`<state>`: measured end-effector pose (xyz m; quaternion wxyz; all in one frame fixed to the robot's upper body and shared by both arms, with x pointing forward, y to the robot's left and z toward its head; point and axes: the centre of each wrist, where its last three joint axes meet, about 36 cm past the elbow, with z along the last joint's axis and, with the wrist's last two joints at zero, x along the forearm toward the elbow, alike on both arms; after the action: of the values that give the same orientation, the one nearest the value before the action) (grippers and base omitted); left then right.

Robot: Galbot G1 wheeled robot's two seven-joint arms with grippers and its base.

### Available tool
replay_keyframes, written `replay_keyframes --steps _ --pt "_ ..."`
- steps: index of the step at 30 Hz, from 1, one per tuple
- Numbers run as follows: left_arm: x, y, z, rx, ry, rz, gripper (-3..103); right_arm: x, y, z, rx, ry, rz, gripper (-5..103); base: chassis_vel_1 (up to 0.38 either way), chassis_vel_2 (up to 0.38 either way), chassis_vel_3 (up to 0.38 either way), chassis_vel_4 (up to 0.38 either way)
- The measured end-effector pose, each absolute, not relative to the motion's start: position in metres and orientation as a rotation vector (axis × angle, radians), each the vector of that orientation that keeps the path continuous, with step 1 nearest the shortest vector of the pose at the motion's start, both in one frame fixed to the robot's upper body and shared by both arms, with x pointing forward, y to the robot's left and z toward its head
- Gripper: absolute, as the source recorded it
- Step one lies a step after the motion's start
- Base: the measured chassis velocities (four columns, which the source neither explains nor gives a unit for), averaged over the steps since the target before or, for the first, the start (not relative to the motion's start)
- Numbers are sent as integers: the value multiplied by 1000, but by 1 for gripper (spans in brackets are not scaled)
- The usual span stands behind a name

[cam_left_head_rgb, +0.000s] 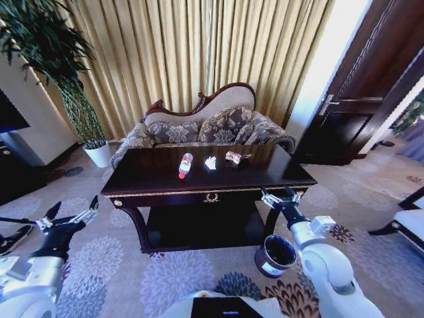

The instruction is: Move to the front of the table and place the trash on the table into the trash bin.

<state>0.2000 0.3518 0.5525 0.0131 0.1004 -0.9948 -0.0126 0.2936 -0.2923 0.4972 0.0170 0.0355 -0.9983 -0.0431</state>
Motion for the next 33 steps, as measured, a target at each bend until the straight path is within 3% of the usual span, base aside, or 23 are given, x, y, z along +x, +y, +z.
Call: replay_keyframes --steps 33 --pt "206 353 558 250 -3079 -81 100 292 -283 496 146 -3105 -49 100 -46 43 43 -39"
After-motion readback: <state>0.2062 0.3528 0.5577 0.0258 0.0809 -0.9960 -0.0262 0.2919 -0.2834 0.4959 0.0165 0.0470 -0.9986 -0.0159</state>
